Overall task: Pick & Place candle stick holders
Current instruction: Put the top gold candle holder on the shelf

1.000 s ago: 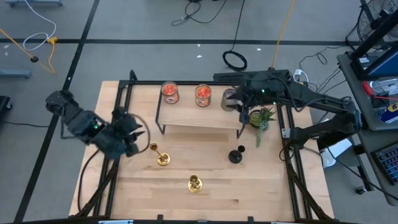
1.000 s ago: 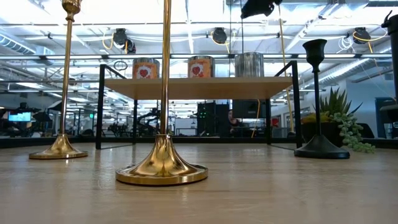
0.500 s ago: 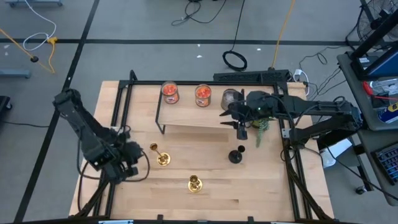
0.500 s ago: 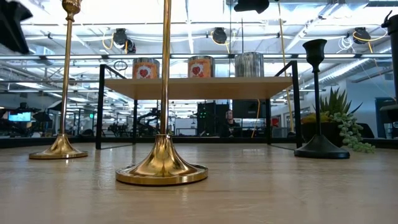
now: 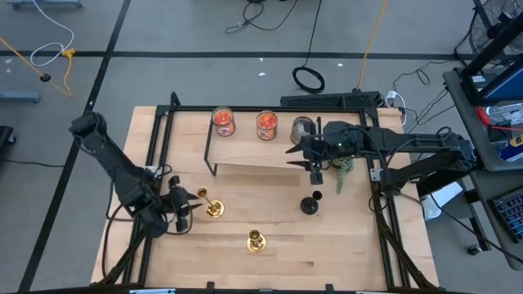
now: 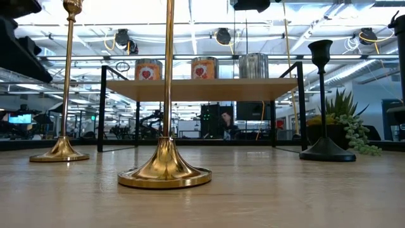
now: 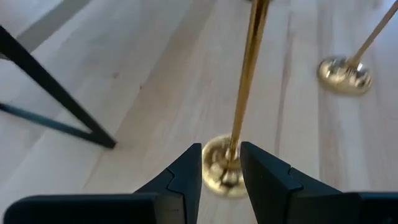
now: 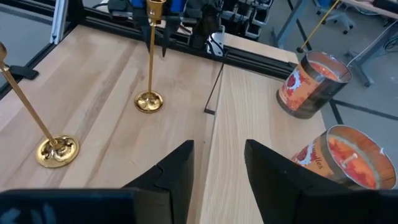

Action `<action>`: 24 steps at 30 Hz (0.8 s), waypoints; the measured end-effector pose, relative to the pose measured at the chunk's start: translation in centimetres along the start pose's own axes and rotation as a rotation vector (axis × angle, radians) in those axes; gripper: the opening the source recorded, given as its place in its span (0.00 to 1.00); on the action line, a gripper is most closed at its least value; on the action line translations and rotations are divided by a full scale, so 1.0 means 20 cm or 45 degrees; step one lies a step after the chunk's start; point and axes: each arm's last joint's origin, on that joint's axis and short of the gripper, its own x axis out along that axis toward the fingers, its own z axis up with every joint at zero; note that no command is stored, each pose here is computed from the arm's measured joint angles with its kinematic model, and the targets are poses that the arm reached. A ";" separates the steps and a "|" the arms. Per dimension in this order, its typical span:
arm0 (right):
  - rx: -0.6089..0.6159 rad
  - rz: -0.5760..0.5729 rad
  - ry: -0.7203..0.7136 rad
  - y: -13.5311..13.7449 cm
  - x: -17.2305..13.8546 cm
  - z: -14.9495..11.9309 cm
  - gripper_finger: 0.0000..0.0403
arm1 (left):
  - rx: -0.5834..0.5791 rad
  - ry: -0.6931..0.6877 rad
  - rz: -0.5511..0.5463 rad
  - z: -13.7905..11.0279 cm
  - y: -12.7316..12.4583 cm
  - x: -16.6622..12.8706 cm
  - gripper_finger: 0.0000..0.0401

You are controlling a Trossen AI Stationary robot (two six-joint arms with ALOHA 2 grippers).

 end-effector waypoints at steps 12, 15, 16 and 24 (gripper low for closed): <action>-0.030 0.000 0.001 0.00 0.01 0.00 0.35 | -0.102 -0.202 -0.098 -0.08 0.04 0.15 0.29; -0.030 0.000 0.003 0.00 0.01 0.00 0.35 | -0.139 -0.192 -0.101 -0.07 0.05 0.17 0.29; -0.030 0.000 0.002 0.00 0.01 0.00 0.35 | -0.145 -0.188 -0.116 -0.06 0.05 0.17 0.29; -0.030 0.000 0.003 0.00 0.01 0.00 0.35 | -0.188 -0.217 -0.144 -0.02 0.05 0.19 0.29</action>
